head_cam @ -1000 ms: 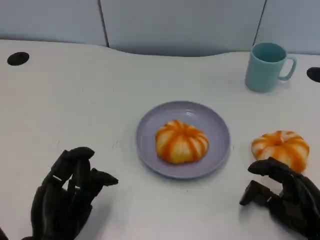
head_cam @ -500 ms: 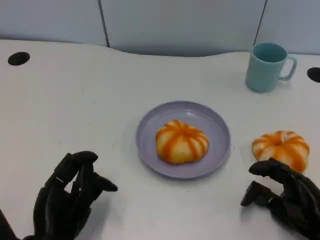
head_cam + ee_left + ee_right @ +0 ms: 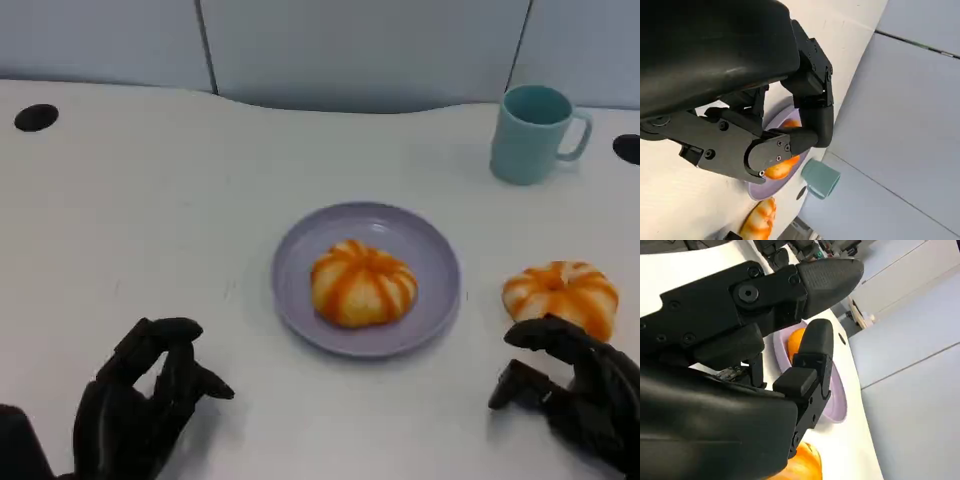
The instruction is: Grasp the bread from the table and place it into the plate.
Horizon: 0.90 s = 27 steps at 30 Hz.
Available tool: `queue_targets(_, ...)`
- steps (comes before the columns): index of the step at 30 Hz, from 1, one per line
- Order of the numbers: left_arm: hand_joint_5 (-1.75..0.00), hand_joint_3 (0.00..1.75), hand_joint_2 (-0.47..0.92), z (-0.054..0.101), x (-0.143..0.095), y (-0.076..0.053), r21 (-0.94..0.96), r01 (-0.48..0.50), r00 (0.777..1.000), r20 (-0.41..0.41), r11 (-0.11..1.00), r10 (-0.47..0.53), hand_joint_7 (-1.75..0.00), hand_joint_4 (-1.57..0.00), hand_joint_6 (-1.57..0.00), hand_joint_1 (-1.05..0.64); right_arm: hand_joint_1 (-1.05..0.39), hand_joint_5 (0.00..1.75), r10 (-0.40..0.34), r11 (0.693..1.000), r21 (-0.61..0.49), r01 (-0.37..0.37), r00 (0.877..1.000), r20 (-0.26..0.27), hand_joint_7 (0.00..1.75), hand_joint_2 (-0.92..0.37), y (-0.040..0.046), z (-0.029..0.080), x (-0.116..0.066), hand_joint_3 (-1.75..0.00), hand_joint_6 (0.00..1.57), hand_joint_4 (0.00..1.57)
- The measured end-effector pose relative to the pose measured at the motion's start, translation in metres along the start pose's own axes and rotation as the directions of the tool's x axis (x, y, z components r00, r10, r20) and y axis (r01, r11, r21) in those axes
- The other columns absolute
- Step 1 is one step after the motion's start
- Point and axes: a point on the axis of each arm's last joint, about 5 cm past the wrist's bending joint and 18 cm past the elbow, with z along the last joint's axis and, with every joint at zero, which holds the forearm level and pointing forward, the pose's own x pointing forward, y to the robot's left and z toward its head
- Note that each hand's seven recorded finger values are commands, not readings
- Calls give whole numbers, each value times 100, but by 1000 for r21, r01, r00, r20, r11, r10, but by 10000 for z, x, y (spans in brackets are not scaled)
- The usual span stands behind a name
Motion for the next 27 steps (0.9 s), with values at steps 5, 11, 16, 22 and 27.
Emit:
queue_targets(5,-174,85,72,3,12,-8,26,1,1000,9,1000,-1,-150,-67,-62,-27,-45,139,-3,1000,0,3,1000,2,92,-92,-16,6,-1,-17,69,65)
queue_targets(11,-173,88,71,-2,14,-22,13,-5,1000,14,1000,5,-147,-66,-62,-27,-45,144,-3,1000,2,3,1000,1,95,-92,-39,19,-11,-16,68,63)
queue_targets(16,-171,86,70,0,13,-20,11,-7,1000,16,1000,7,-143,-68,-64,-27,-44,143,-2,1000,3,2,1000,2,95,-92,-41,19,-14,-17,67,62)
queue_targets(22,-172,90,69,9,5,5,16,-7,1000,16,1000,6,-147,-68,-63,-26,-43,134,5,1000,18,-5,1000,10,86,-92,-46,16,-13,-10,74,67)
queue_targets(27,-171,91,67,5,13,9,13,-8,1000,14,1000,8,-146,-68,-63,-26,-44,127,3,999,34,-3,1000,15,80,-92,-58,3,2,-8,78,71)
